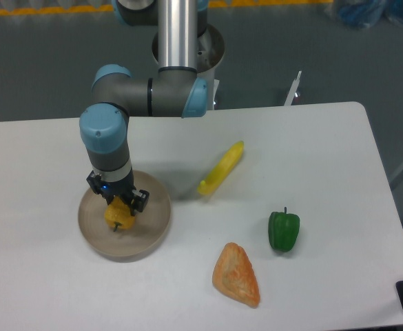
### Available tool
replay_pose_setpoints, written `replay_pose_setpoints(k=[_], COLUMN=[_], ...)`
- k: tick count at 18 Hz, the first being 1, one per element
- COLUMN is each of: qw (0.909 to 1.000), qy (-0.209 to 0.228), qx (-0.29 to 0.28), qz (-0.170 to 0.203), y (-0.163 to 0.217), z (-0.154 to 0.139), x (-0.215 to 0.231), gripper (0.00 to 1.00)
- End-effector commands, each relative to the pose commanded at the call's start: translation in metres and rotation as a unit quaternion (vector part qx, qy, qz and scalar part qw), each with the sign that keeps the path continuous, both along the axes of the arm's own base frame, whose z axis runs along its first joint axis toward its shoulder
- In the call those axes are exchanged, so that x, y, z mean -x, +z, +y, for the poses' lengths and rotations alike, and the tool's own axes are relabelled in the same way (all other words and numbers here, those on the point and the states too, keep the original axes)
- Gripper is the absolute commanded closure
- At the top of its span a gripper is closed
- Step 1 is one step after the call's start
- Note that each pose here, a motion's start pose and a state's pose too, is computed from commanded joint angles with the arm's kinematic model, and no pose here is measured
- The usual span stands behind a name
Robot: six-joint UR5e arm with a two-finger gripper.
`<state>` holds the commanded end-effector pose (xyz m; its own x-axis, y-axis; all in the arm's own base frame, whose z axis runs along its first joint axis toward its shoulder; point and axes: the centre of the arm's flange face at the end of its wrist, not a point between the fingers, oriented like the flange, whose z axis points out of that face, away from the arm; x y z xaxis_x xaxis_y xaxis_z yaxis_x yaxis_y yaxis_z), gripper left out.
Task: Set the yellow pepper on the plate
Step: 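Lower the yellow pepper onto the plate and open the gripper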
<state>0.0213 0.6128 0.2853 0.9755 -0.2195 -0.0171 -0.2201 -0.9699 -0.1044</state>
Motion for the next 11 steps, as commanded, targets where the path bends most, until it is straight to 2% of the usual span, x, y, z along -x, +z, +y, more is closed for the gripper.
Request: replay_pose_setpoints(k=[2,7,9,11], qw=[1.0,0.9997,0.9993,0.9974], qy=[-0.001,0.008,0.02,0.047], qx=[-0.001,-0.023,-0.029,-0.05], qz=[0.0,0.004,0.013,0.021], y=[0.002,0.028,0.037,0.062], z=[-0.001,-0.003,-0.004,-0.005], x=[-0.001,0.008,0.024,0.057], gripper=[0.01,0.0,0.0,0.0])
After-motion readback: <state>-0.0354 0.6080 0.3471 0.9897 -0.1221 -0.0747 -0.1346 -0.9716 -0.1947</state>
